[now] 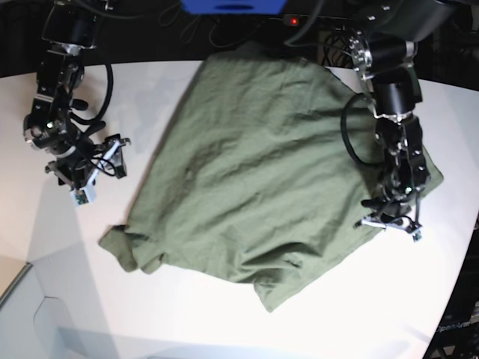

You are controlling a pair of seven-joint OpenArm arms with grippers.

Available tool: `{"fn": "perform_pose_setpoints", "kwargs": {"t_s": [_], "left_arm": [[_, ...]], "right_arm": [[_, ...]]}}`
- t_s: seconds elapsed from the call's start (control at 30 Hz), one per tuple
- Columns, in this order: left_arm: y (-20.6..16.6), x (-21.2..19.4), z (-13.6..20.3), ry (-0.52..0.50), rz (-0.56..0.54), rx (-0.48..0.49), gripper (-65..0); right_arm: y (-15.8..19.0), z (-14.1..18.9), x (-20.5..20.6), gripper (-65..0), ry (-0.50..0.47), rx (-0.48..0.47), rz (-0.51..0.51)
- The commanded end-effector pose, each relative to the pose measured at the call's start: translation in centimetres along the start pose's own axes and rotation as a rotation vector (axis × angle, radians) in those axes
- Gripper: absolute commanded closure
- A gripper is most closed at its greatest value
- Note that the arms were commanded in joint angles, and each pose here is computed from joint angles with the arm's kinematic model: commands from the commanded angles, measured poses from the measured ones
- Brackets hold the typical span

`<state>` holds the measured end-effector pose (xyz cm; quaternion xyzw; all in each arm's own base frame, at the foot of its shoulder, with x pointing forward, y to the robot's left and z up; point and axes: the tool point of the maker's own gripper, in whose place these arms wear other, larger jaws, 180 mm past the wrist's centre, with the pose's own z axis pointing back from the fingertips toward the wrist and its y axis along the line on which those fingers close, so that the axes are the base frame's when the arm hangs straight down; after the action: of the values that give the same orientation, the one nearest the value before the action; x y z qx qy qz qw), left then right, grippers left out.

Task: Layout the t-shirt on the table in an organized manner, then fold the t-shirt properly
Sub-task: 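Grasp the hem corners with both grippers and straighten the t-shirt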

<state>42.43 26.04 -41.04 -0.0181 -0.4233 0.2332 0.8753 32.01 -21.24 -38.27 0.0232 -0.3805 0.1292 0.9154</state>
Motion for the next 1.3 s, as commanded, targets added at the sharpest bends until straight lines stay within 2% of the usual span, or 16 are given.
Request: {"fn": "perform_pose_setpoints", "kwargs": {"t_s": [0.0,0.1,0.2,0.43,0.63,0.73,0.83,0.9,1.07,1.17,1.27], "left_arm": [[-0.3,2.0,-0.3,-0.047,-0.006,-0.003,-0.2],[0.9,0.3,-1.6,-0.001,-0.026,0.033,-0.2],[3.0,0.0,-2.2,-0.016,-0.038,0.070,-0.2],[10.7,0.3,-1.2,-0.013,-0.064,0.192,-0.2],[15.0,0.2,0.8,-0.046,0.051,0.234,-0.2],[14.7,1.7,1.9,-0.107,0.058,0.213,-0.2],[14.1,3.4,3.5,-0.143,0.087,0.178,-0.2],[13.4,5.5,5.1,-0.184,0.123,0.140,-0.2],[8.8,9.7,8.4,-0.289,0.142,0.010,-0.2],[6.4,8.6,7.6,-0.265,0.116,-0.021,-0.2],[4.6,7.1,5.7,-0.244,0.009,-0.015,-0.2]], "right_arm": [[-0.7,0.4,1.8,-44.2,-0.057,-0.013,0.012],[-0.7,0.4,1.9,-44.2,-0.060,-0.014,0.012],[-0.8,0.4,2.2,-44.2,-0.066,-0.015,0.013],[-0.3,0.3,2.5,-44.2,-0.074,-0.007,0.015],[1.2,-0.3,3.5,-44.3,-0.079,0.033,0.052],[1.6,-0.3,3.7,-44.4,-0.085,0.043,0.061],[3.4,-0.4,3.7,-44.4,-0.085,0.113,0.124],[3.6,-0.5,3.6,-44.4,-0.084,0.116,0.118],[5.5,-1.0,2.2,-44.4,-0.003,0.148,0.085],[6.9,-1.4,2.0,-44.4,0.011,0.176,0.059],[8.1,-1.5,2.1,-44.4,0.001,0.196,0.040]]}}
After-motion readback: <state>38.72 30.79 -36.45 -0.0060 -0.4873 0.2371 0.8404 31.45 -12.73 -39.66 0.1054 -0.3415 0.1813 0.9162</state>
